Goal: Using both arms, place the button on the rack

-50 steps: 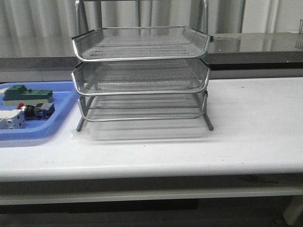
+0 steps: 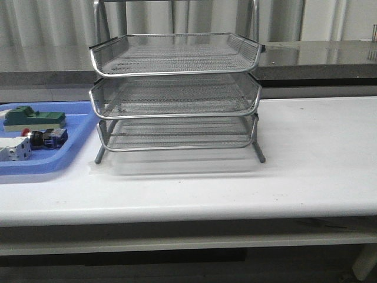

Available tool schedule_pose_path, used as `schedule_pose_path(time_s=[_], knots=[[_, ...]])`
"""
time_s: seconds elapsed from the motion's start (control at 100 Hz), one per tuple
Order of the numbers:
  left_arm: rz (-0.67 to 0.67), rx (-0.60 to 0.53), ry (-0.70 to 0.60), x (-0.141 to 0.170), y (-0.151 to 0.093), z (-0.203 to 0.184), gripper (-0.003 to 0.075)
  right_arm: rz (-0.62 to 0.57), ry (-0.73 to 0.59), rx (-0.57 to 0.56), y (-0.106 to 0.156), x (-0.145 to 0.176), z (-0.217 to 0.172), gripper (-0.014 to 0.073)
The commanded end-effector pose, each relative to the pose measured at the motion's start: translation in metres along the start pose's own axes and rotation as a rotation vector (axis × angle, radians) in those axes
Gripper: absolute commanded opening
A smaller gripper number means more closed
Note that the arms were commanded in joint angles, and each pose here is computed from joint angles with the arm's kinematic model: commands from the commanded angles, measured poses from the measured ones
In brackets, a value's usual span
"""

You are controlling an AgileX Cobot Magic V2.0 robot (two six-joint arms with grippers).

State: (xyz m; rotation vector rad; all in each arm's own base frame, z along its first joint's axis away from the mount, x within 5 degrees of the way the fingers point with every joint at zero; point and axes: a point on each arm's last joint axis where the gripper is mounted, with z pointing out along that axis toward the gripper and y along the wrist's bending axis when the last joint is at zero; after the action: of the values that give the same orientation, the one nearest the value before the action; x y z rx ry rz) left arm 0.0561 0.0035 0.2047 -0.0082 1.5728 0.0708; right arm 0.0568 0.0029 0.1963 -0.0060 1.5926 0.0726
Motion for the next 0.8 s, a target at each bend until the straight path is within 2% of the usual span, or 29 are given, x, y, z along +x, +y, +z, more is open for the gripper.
schedule_pose_path(time_s=[0.0,0.08,0.32,0.4,0.53,0.65,0.79], knots=[[0.000,0.013,-0.069,0.006,-0.002,-0.001,-0.0020,-0.010,-0.115,-0.001,0.000,-0.014,-0.003,-0.0061],[0.000,0.013,-0.069,0.006,-0.002,-0.001,-0.0020,-0.010,-0.119,-0.001,0.000,-0.014,-0.003,-0.0061],[0.000,0.013,-0.069,0.006,-0.002,-0.001,-0.0020,-0.010,-0.304,-0.004,0.001,-0.031,-0.006,-0.0061],[0.000,0.013,-0.069,0.006,-0.002,-0.001,-0.0020,-0.010,-0.318,-0.005,0.001,-0.037,-0.008,-0.0061],[0.000,0.013,-0.069,0.006,-0.002,-0.001,-0.0020,-0.010,-0.252,-0.005,0.002,-0.055,-0.011,-0.0061],[0.000,0.013,-0.069,0.006,-0.002,-0.001,-0.0020,0.035,-0.190,-0.013,0.004,-0.085,-0.010,-0.0061],[0.000,0.013,-0.069,0.006,-0.002,-0.001,-0.0020,0.048,0.019,-0.020,0.007,-0.120,0.003,-0.0061]])
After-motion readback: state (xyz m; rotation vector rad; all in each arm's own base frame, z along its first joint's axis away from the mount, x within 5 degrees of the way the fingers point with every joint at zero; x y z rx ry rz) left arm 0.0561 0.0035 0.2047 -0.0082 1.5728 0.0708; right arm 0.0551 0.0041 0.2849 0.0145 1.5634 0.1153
